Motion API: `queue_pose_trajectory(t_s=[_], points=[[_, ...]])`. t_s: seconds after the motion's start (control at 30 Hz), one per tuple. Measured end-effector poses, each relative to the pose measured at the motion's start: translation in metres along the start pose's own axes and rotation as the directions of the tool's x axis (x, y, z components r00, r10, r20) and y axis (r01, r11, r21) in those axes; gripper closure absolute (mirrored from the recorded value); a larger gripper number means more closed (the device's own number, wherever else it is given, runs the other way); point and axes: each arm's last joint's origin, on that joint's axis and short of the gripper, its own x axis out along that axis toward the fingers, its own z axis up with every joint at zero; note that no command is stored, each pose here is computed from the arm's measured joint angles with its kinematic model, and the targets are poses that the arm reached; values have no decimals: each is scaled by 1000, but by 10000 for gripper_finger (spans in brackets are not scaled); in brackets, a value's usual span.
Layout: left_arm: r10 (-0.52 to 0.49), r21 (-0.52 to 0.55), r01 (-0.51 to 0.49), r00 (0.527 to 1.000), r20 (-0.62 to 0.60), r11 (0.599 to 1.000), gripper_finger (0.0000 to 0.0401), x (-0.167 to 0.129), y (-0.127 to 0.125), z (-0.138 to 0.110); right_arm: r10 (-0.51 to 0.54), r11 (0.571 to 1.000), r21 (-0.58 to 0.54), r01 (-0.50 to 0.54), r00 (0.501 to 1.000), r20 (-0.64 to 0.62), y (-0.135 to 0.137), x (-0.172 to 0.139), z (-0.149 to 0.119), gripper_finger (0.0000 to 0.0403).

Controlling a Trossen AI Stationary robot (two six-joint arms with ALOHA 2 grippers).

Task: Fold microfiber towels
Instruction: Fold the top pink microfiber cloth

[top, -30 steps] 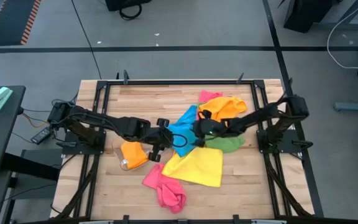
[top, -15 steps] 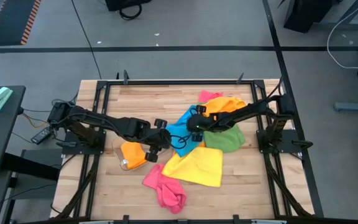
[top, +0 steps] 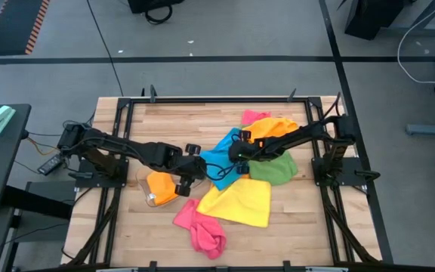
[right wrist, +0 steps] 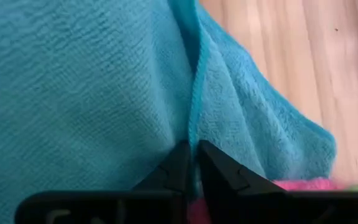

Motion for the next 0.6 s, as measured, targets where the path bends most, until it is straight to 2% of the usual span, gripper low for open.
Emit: queue_pose_trajectory(t_s=[0.13, 0.3, 0.4, 0.6], points=[[17, 0, -17, 1000, 0, 1000, 371, -11, 9, -5, -12, 1000, -4, 12, 998, 66, -9, -14, 8, 360], [41, -29, -39, 998, 53, 999, 382, -29, 20, -9, 83, 996, 34, -88, 990, 115, -18, -23, 11, 361], [49, -34, -47, 997, 65, 998, 385, -33, 24, -10, 101, 992, 62, -109, 989, 112, -19, -23, 10, 359], [50, -18, -49, 997, 63, 999, 381, -35, 24, -12, 105, 992, 60, -114, 985, 133, -17, -30, 15, 332]])
